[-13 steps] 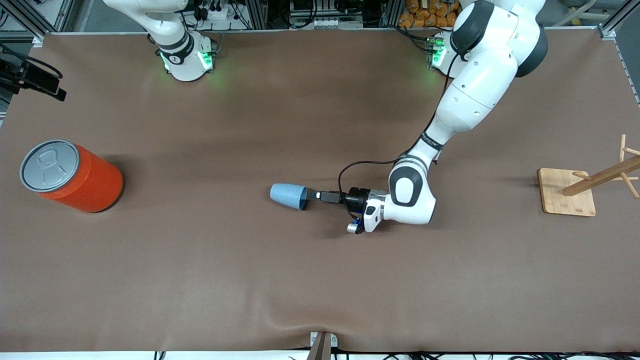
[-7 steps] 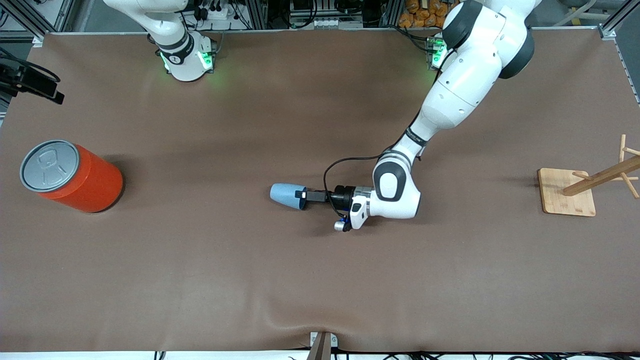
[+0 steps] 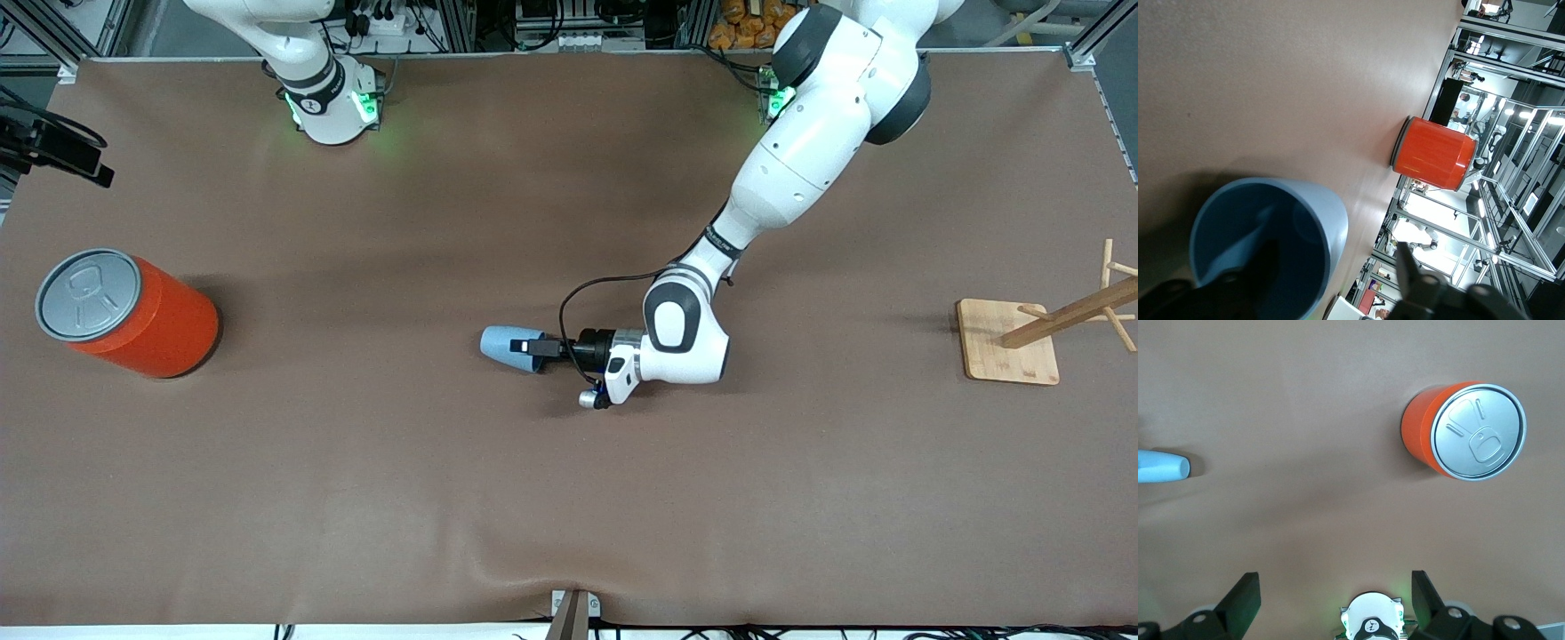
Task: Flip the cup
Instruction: 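Lift the cup with the left gripper and turn it upright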
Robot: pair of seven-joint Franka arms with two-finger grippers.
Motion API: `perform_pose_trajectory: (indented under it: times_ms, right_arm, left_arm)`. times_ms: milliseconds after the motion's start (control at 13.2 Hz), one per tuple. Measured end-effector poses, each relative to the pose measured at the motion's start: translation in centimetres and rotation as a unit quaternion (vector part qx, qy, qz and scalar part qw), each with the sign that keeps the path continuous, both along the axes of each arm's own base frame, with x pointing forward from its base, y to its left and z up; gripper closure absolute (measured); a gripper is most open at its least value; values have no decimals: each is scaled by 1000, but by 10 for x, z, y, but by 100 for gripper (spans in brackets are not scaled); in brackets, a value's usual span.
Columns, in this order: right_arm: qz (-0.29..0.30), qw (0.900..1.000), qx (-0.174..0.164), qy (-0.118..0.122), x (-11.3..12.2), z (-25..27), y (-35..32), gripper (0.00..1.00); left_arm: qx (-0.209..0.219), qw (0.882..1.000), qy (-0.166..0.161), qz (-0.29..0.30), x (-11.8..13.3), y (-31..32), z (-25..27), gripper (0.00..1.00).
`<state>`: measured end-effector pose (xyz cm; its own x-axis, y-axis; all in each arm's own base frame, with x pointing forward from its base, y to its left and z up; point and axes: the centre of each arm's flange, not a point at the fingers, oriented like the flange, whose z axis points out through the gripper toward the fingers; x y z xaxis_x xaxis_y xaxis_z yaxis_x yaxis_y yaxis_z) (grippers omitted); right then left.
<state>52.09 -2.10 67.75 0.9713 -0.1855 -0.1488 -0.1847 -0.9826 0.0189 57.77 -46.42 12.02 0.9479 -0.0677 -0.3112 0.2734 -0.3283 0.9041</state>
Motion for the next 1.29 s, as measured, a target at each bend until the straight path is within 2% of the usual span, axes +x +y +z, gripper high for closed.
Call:
perform_pose_trajectory:
  times_ms: [228,380,456,684,912,1140,1292]
  right_arm:
    - [-3,1000,0,-14,10,-4,-4,0]
    - [-7,1000,1,-15,13,-8,-8,0]
    - [-7,1000,3,-15,14,-9,-9,0]
    - [-8,1000,7,-19,15,-8,-9,0]
    - [-2,1000,8,-13,12,-7,-14,0]
    - [47,999,19,-7,5,-4,-35,0]
    - [67,997,22,-7,5,-4,-27,0]
  left_arm:
    - [0,1000,-5,0,2,2,0,65]
    - [-1,1000,-7,2,4,2,2,88]
    - [-3,1000,-10,3,7,2,5,96]
    - [-9,1000,-15,18,24,9,24,95]
    - [-18,998,-1,54,56,30,82,95]
    - [-19,995,10,98,89,74,141,95]
    - [5,993,16,116,107,111,160,95]
